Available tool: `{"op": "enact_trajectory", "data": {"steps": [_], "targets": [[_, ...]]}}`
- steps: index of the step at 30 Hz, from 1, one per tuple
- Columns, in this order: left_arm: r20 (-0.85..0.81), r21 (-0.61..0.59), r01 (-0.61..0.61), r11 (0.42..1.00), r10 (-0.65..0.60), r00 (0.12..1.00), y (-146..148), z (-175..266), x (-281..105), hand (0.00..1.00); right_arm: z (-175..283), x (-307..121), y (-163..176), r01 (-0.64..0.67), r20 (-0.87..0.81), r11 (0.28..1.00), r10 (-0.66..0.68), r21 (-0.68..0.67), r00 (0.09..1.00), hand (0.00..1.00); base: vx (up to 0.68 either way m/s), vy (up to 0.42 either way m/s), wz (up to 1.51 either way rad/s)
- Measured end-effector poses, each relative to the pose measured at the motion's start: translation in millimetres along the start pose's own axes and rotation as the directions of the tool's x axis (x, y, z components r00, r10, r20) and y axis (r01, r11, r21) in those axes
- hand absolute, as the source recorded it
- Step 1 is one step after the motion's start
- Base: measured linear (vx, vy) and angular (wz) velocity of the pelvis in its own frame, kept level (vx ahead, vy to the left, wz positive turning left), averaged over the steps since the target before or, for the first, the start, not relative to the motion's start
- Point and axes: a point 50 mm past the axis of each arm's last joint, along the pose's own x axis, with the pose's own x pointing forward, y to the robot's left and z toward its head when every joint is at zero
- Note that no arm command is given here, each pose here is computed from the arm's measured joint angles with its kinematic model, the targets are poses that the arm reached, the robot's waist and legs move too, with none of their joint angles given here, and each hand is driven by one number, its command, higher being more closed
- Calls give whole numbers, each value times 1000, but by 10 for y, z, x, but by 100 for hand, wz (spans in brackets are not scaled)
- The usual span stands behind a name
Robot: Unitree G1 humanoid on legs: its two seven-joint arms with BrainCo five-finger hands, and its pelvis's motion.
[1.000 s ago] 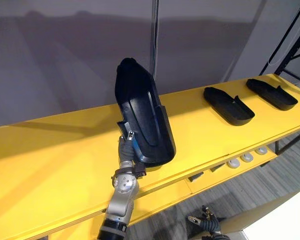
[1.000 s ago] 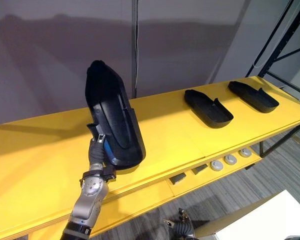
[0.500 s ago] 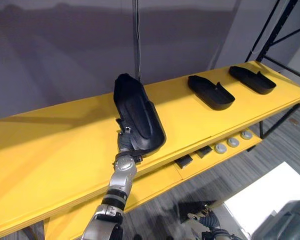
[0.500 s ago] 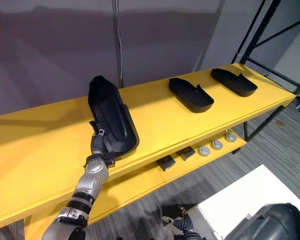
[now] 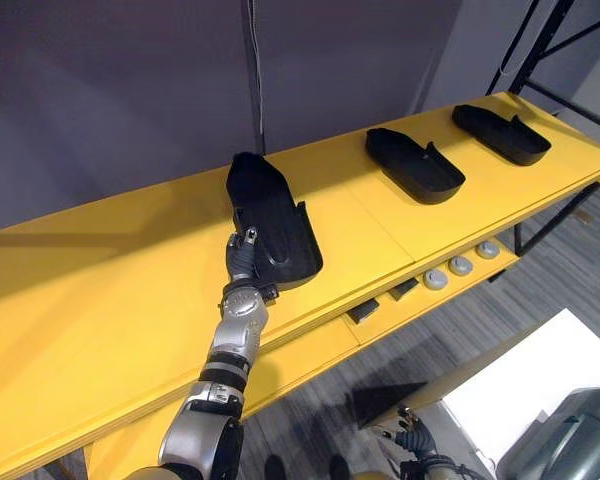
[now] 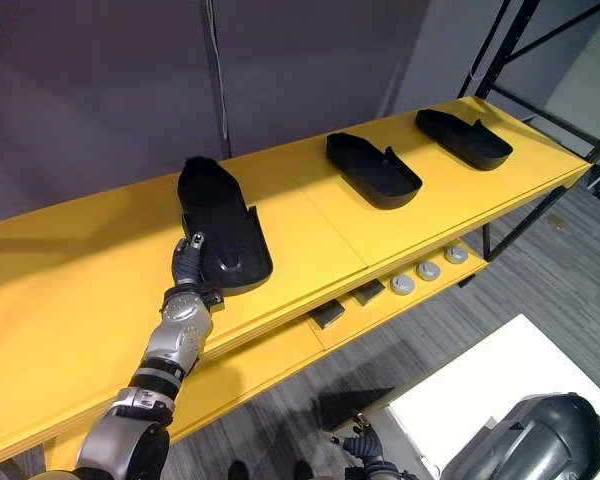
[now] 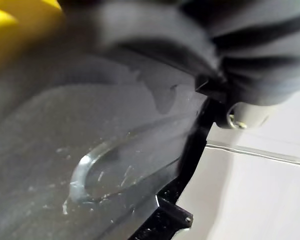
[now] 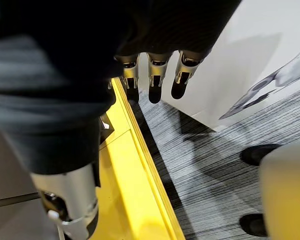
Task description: Walk over and take plastic housings, then place them on the shelf
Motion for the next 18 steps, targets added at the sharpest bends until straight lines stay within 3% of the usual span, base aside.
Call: {"op": "enact_trajectory", "data": {"steps": [9,18], "targets": [[-10,-47,-2,999,1,1000,-22,20,6,0,66,36,-54,8,15,1000,-8,-17,1000,0,-46,5,4],[130,-140,-34,990,52,990,130,224,-178,0,-18,-10,-69,13,-5,1000,-13,-15,1000,0,-12,2,0]]}}
